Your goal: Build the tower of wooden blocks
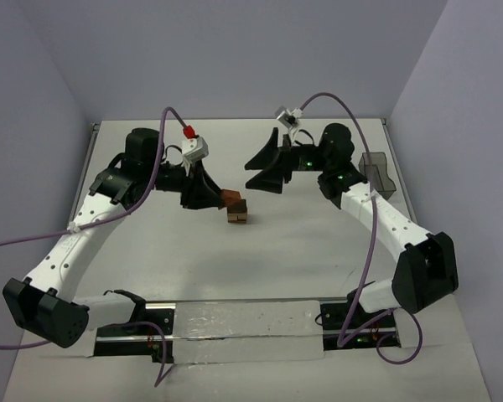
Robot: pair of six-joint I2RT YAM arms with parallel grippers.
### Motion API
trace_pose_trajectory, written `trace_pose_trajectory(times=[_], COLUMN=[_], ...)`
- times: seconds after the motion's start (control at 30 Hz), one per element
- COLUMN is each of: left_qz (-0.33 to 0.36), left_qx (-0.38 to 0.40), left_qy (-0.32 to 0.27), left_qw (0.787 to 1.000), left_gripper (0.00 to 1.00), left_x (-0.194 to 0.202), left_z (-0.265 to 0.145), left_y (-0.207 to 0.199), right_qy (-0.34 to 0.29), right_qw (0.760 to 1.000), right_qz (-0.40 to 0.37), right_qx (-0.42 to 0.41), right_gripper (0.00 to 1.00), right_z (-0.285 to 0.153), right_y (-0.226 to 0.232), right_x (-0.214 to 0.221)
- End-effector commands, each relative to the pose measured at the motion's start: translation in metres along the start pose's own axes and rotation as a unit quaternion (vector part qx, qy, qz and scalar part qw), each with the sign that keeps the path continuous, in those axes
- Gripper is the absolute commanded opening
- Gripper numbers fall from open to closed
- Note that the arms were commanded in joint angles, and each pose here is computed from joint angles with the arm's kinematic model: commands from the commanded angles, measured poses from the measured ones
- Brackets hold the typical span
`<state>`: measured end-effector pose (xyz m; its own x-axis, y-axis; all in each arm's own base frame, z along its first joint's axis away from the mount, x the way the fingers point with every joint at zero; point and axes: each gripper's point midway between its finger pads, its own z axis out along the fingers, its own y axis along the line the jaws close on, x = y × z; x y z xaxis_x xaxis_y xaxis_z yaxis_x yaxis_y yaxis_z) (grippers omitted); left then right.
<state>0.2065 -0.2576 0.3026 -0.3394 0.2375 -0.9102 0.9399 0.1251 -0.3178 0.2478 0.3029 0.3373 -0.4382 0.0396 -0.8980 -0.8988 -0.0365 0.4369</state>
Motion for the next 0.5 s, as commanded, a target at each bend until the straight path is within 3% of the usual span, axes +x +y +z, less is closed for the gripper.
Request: trace_pose_trajectory(times=[0.0, 0.17, 0.2, 0.23, 0.47], left_qz=[0.126, 0.227, 0.235, 0.239, 0.261], left_qx=[-0.022, -0.023, -0.022, -0.017, 0.005], left_qy=[0.066, 0.100, 0.100, 0.106, 0.137], left_qw=[0.990, 0.969, 0.967, 0.965, 0.955], left_gripper=[0.00, 0.00, 0.00, 0.00, 0.00], left_x=[0.011, 0.020, 0.020, 0.025, 0.045], left_z=[-0.008, -0.002, 0.000, 0.005, 0.023], left_y=[0.022, 0.054, 0.058, 0.067, 0.099], right_qy=[-0.030, -0.032, -0.026, -0.015, 0.061], right_qw=[0.999, 0.996, 0.995, 0.993, 0.973], right_qz=[-0.030, -0.023, 0.011, -0.011, 0.034], right_qx=[0.025, 0.084, 0.098, 0.118, 0.222], right_gripper=[1.00, 1.00, 1.00, 1.00, 1.00], right_z=[-0.035, -0.085, -0.093, -0.102, -0.140], right_y=[0.007, -0.009, -0.014, -0.022, -0.051], right_x=[-0.033, -0.031, -0.024, -0.025, 0.015])
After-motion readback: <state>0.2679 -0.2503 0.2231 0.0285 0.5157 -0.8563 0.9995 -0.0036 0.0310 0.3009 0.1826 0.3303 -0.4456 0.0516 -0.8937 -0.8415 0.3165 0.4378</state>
